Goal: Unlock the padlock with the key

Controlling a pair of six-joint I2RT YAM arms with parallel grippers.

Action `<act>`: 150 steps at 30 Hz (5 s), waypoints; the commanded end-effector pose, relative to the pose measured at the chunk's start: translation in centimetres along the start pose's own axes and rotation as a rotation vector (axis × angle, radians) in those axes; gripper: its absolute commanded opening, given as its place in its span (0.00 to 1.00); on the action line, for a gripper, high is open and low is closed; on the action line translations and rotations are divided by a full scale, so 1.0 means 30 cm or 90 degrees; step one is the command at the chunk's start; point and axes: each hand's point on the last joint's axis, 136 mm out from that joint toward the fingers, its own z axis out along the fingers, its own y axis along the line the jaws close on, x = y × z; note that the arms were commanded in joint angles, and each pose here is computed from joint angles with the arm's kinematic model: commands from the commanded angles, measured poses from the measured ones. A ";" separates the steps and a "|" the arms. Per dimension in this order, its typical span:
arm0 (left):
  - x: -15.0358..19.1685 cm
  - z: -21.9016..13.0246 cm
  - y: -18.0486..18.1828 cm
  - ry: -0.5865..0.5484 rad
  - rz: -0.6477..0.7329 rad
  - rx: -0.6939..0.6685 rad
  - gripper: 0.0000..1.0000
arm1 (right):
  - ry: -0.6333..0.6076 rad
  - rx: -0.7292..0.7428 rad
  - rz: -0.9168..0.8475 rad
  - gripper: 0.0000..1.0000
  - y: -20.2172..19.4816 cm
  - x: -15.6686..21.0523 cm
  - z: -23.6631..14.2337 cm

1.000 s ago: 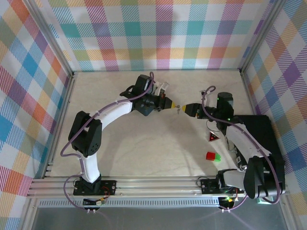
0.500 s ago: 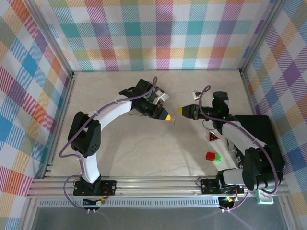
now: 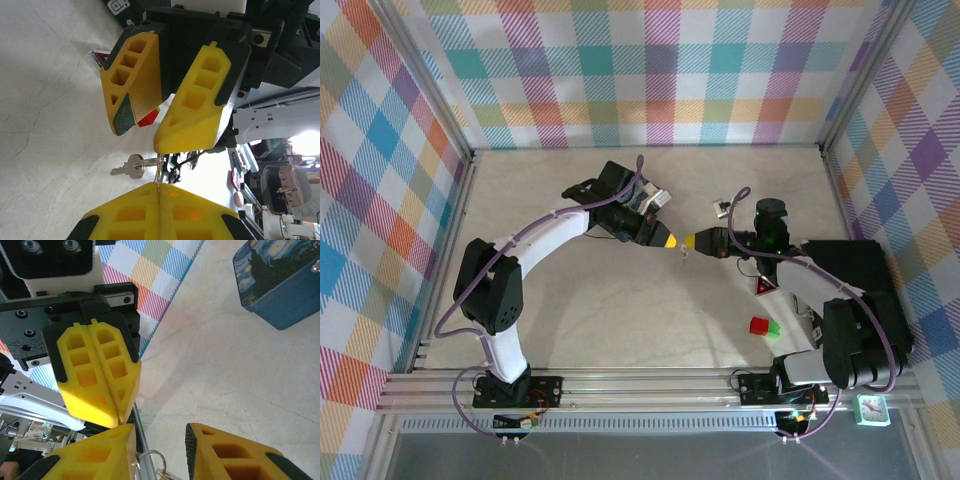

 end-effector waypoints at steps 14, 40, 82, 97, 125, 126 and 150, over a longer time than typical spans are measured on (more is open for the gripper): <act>0.002 -0.017 -0.026 -0.005 0.014 0.016 0.00 | 0.043 -0.053 -0.011 0.27 0.075 0.053 0.033; -0.015 -0.029 -0.011 -0.031 0.007 -0.014 0.13 | 0.039 -0.041 -0.013 0.00 0.084 0.069 0.019; -0.091 -0.091 0.789 -0.541 -0.333 -0.659 0.94 | -0.153 0.377 -0.044 0.00 -0.184 -0.048 -0.132; -0.146 -0.085 0.901 -0.570 -0.305 -0.711 0.63 | -0.163 0.368 -0.041 0.00 -0.192 -0.037 -0.130; -0.138 -0.057 0.863 -0.537 -0.336 -0.583 0.01 | -0.149 0.351 -0.021 0.00 -0.230 -0.030 -0.097; -0.138 -0.064 0.852 -0.540 -0.344 -0.568 0.00 | -0.147 0.348 -0.017 0.00 -0.231 -0.026 -0.095; -0.159 -0.093 0.605 -0.532 -0.466 -0.127 0.00 | -0.116 0.200 0.133 0.00 -0.368 0.085 0.160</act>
